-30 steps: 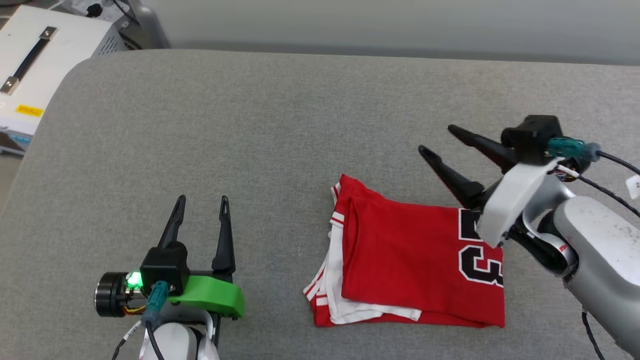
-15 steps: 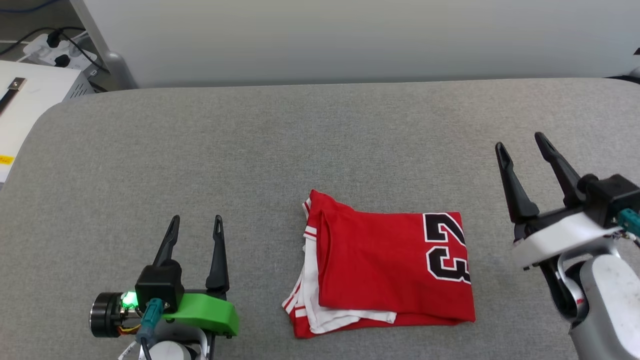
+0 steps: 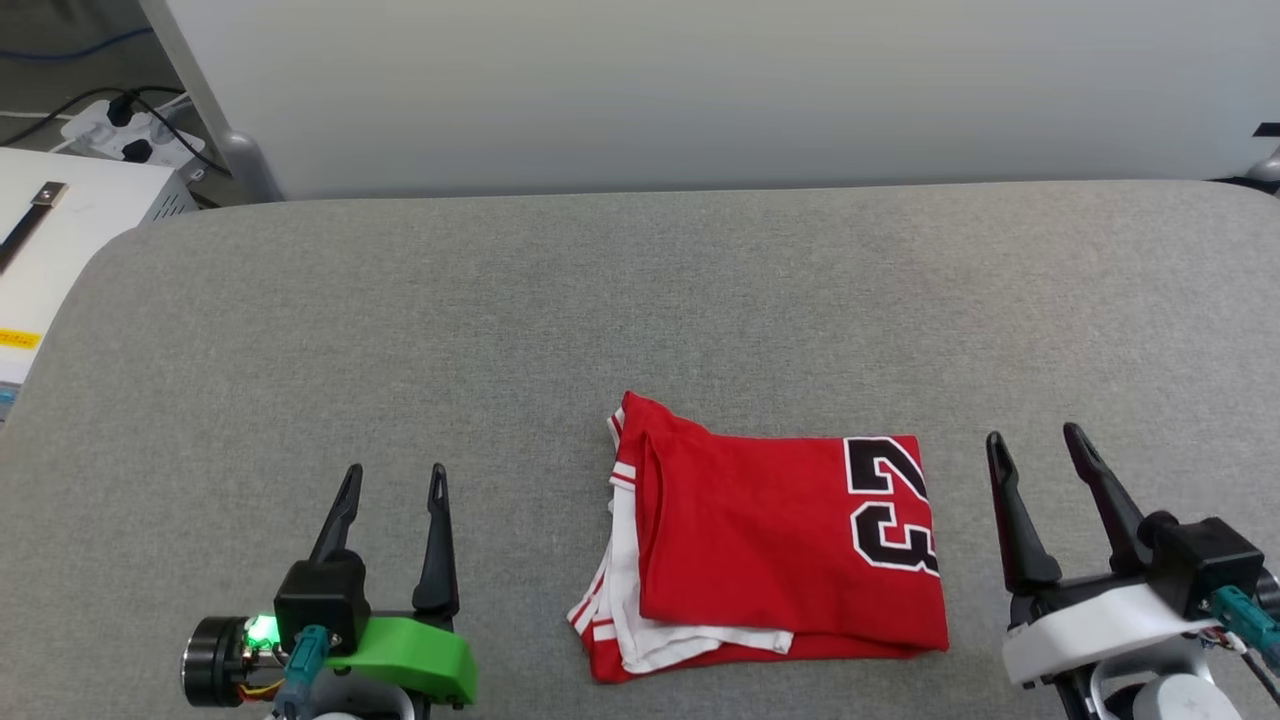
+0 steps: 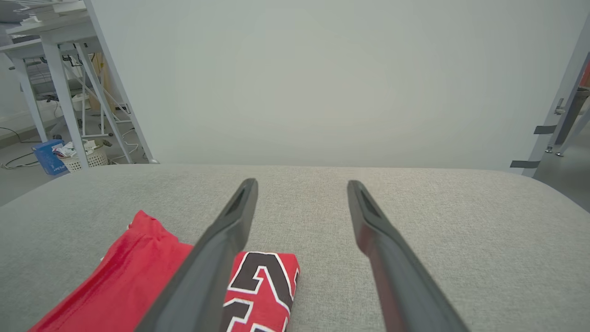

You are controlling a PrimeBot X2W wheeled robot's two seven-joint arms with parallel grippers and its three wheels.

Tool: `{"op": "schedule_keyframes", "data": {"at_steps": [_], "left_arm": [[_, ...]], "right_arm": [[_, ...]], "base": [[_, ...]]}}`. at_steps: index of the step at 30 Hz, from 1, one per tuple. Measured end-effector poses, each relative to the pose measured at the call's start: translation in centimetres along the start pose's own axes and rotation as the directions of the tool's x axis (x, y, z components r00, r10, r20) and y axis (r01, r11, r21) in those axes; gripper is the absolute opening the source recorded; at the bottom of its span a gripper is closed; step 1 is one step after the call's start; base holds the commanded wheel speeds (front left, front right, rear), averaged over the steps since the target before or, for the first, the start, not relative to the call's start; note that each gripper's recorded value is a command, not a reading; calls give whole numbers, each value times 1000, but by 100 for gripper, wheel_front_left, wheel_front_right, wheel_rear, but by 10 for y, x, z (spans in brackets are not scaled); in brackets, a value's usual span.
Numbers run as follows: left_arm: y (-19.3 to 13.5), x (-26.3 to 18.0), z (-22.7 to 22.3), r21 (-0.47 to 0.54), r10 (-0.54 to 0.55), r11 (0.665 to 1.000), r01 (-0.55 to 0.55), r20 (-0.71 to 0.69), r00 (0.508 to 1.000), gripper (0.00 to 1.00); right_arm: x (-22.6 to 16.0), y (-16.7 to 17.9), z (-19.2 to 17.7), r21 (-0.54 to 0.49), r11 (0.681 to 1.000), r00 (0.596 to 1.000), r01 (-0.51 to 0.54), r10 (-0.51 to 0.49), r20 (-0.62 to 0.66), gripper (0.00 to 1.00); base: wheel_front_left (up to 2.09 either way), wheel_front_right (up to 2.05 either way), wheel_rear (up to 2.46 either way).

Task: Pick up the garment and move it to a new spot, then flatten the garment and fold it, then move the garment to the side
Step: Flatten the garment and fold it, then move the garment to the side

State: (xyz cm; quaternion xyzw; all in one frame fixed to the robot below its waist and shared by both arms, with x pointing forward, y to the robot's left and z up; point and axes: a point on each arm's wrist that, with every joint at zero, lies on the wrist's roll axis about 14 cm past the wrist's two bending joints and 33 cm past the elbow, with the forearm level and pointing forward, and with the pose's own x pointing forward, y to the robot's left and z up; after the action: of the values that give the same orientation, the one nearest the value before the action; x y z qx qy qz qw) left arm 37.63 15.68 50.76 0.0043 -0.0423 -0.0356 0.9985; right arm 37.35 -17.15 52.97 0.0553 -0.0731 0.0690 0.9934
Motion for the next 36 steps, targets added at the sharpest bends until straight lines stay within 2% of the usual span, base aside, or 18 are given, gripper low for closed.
{"op": "schedule_keyframes", "data": {"at_steps": [3,12,15,20,21,22,26,30,33,36], "left_arm": [[3,-4,-4,1,8,1000,-8,-12,1000,100],[5,-5,-7,1,16,1000,-16,-23,1000,100],[5,-5,-9,1,17,1000,-17,-28,999,100],[6,-5,-12,0,18,1000,-18,-39,999,100],[6,-4,-16,-1,19,1000,-19,-50,999,100],[6,-4,-17,-1,20,1000,-20,-53,998,100],[7,-2,-20,-2,22,1000,-22,-61,998,100],[8,1,-23,-2,24,1000,-25,-67,997,100],[9,3,-24,-2,28,1000,-28,-69,997,100],[10,6,-25,-1,31,1000,-31,-70,997,100]], "right_arm": [[-8,3,-11,11,1000,999,5,-5,-35,100],[-7,3,-14,-16,1000,999,0,0,-43,100],[1,1,-5,-47,999,1000,-8,7,-17,100],[34,-3,31,-125,991,995,-43,54,86,100],[56,-5,44,-187,979,993,-80,95,71,100],[62,-4,46,-197,976,993,-94,107,57,100],[82,0,28,-148,975,979,-168,147,-139,100],[80,-4,-6,-89,970,900,-225,172,-401,100],[68,-9,-33,-33,969,804,-245,184,-565,100],[50,-10,-60,33,966,684,-257,205,-700,100]], "base": [[0,0,0],[0,0,0],[0,0,0],[0,0,0],[0,0,0],[0,0,0],[0,0,0],[0,0,0],[0,0,0],[0,0,0]]}}
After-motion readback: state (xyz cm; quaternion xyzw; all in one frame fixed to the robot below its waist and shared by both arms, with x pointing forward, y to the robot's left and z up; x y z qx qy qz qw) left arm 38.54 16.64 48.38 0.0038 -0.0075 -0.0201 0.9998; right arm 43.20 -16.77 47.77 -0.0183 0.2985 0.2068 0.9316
